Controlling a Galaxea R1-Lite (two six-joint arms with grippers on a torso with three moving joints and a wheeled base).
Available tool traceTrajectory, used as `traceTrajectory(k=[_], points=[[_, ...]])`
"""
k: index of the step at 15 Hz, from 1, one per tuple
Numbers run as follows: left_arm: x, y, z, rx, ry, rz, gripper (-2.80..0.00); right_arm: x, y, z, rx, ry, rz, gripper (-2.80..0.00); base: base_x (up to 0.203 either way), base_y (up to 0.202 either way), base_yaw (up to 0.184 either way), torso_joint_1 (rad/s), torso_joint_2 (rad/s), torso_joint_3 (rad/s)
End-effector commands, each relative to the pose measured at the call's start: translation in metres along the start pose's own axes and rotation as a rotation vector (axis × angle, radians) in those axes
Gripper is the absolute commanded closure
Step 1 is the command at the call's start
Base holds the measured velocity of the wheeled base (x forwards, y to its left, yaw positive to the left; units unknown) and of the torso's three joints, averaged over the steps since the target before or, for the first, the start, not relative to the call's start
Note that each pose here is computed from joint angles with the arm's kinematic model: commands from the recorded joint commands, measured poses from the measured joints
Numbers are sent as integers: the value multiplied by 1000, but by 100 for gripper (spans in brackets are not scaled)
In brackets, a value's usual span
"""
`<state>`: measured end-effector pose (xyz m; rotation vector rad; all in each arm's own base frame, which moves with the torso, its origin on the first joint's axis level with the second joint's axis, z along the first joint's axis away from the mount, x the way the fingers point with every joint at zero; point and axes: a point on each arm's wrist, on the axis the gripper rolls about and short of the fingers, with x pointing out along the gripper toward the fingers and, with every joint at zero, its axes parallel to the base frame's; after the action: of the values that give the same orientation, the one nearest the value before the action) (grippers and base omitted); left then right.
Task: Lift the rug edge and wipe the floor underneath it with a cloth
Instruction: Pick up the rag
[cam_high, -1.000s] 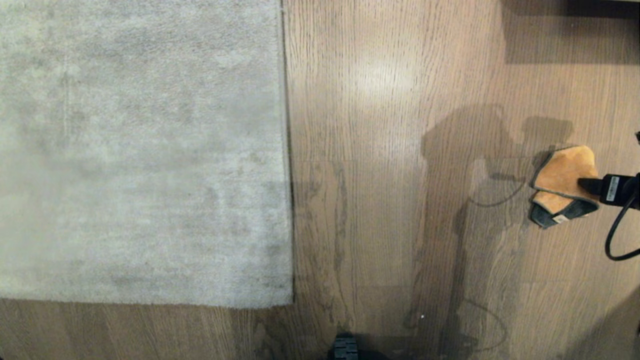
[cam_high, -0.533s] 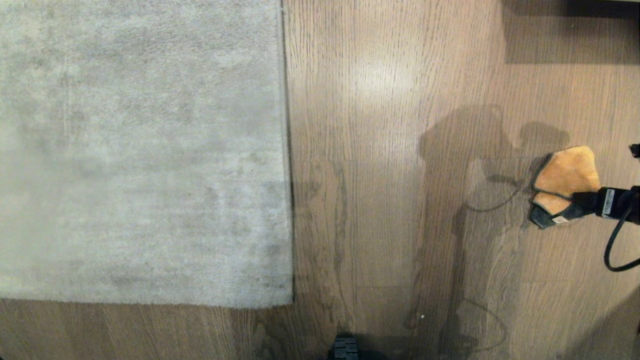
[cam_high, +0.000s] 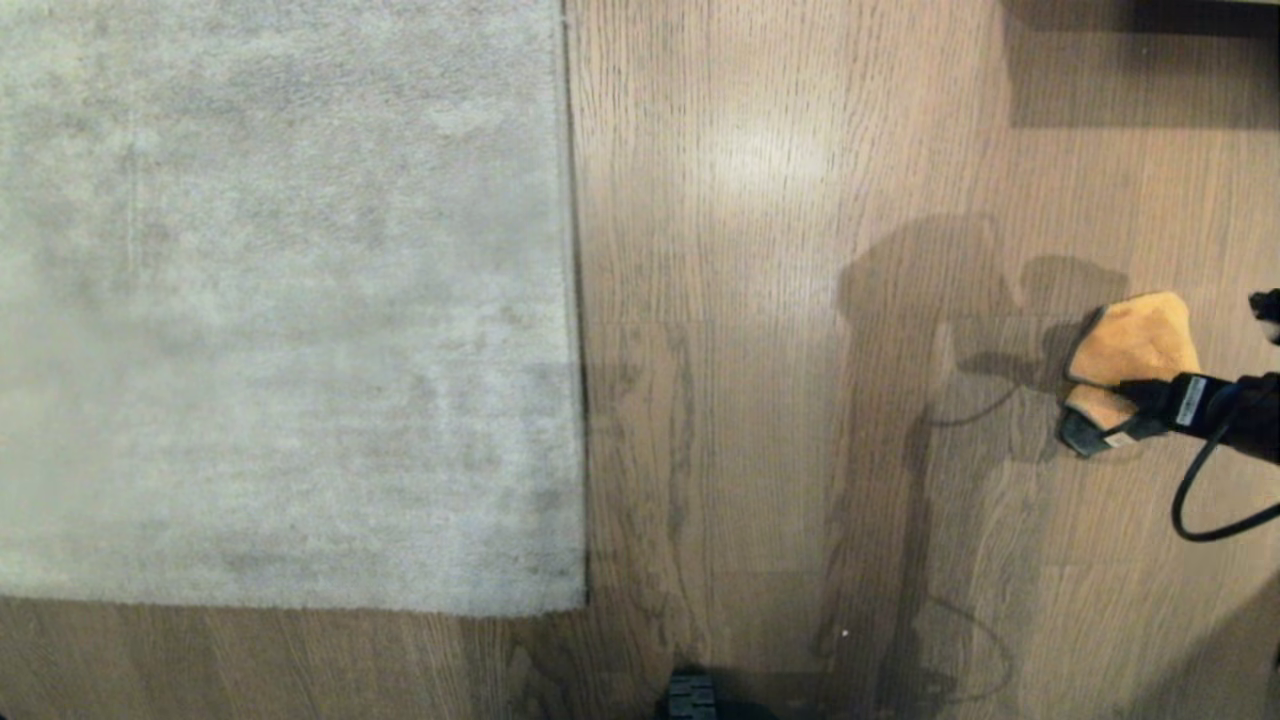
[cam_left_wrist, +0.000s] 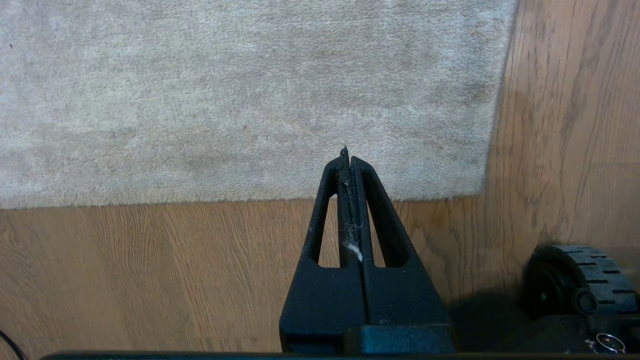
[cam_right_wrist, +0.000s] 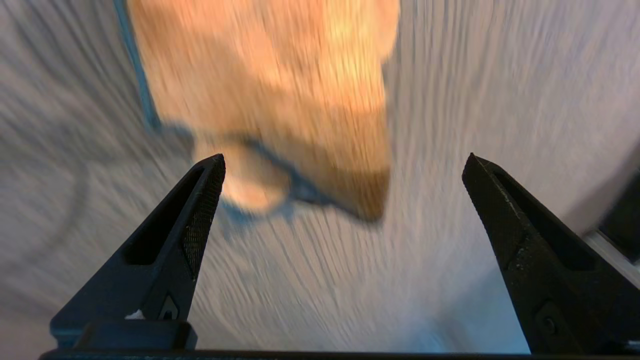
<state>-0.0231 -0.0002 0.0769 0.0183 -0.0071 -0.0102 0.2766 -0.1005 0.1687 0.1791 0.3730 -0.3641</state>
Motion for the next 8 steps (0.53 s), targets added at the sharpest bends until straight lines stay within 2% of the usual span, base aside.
traceTrajectory(k=[1,8], points=[[0,0,0,1,-1,1,0,10,0,-1,9,-22,3,-280,0,0,0,0,0,0],[0,0,0,1,-1,1,0,22,0,-1,8,-15,2,-280,0,0,0,0,0,0]])
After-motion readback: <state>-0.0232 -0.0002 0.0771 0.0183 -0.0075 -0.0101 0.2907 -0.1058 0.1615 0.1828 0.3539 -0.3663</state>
